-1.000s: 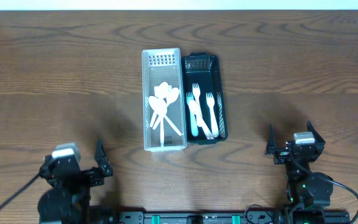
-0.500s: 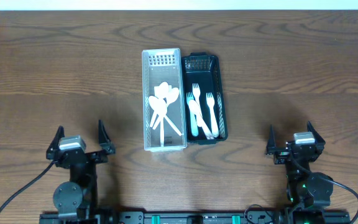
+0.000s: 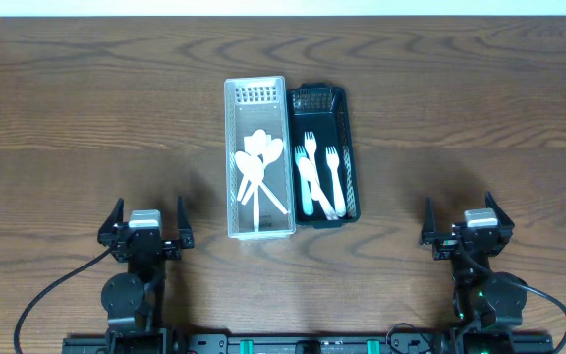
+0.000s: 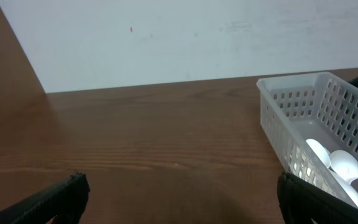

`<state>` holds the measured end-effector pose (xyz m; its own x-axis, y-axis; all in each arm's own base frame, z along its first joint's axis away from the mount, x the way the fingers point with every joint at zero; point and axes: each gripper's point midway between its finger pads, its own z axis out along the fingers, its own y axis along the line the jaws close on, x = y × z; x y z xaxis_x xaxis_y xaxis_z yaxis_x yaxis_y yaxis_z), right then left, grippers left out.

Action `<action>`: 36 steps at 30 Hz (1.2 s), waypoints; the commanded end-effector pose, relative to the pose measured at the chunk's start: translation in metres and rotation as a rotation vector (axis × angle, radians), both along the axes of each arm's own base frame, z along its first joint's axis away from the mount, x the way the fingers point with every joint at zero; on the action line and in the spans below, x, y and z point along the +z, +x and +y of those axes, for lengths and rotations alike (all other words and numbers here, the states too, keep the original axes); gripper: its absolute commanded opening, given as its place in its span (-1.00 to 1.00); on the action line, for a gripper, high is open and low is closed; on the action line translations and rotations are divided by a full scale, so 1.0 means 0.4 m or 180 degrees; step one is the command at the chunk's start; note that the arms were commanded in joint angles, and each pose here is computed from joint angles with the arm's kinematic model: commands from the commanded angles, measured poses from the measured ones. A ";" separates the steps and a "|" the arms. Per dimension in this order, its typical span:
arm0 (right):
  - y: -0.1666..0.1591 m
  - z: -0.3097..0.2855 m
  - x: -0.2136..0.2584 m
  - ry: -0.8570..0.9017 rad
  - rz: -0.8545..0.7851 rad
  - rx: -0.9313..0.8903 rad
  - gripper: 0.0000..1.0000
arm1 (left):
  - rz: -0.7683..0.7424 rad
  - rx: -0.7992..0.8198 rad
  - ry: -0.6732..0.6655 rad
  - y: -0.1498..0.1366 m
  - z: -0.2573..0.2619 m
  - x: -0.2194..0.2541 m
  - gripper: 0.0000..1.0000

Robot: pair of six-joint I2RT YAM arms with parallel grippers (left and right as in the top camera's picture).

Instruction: Pack container

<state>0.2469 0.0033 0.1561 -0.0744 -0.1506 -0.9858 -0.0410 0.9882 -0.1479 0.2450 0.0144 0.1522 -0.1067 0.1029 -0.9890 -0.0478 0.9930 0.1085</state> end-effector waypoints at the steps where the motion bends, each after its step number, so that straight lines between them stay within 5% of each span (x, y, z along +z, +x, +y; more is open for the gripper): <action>1: -0.001 -0.002 -0.001 0.0057 -0.0003 -0.0009 0.98 | 0.0148 0.0010 -0.0095 -0.004 0.000 -0.036 0.96; 9: -0.001 -0.002 -0.001 0.0058 -0.0003 -0.0011 0.98 | 0.0137 -0.0046 -0.0345 -0.003 -0.011 -0.036 0.96; 17: -0.001 -0.002 -0.001 0.0058 -0.0003 -0.0011 0.99 | 0.0154 -0.0253 0.0077 -0.003 -0.040 -0.035 0.96; 36: -0.001 -0.002 -0.001 0.0057 -0.0003 -0.0011 0.98 | 0.0153 -0.0329 0.0074 -0.003 -0.055 -0.035 0.96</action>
